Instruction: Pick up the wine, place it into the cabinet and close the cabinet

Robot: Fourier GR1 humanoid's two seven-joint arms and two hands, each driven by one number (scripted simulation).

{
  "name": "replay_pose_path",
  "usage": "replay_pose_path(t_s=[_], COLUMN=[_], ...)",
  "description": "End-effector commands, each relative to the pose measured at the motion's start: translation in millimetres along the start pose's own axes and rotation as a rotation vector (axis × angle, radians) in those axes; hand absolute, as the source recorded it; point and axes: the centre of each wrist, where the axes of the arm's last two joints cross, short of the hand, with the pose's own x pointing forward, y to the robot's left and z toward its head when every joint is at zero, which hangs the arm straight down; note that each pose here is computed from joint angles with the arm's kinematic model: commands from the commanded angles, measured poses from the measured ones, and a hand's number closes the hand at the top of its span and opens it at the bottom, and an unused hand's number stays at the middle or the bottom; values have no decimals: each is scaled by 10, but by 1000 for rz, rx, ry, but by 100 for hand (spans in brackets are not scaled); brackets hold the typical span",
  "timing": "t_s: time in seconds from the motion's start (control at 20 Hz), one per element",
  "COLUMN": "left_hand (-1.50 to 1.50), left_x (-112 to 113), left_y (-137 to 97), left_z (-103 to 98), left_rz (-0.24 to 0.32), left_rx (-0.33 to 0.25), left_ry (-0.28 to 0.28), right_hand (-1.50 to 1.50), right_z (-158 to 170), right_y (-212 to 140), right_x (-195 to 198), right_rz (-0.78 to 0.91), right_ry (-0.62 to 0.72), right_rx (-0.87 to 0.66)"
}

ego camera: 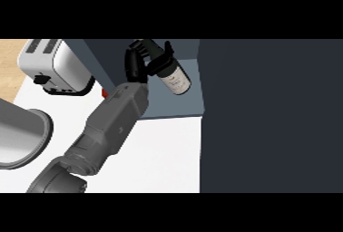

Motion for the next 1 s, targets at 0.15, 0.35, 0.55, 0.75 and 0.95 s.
replay_pose_path(t_s=[0.15, 0.35, 0.55, 0.75, 0.95], left_hand=[-150, -150, -150, -150, -150], left_x=[-114, -230, -101, -373, -304], left_y=[356, 159, 286, 275, 234], left_z=[-52, 145, -47, 256, 193], left_rz=[-86, -135, -176, -205, -200], left_rx=[39, 44, 35, 45, 59], left_ry=[12, 26, 22, 40, 21], right_hand=[-150, -150, -150, -150, -150], right_z=[72, -9, -76, 35, -29], right_y=[42, -25, -61, -11, 87], right_x=[114, 173, 22, 100, 128], right_rz=[6, 9, -3, 5, 15], right_ry=[-38, -55, -49, -56, -50], right_rx=[-2, 1, -1, 24, 23])
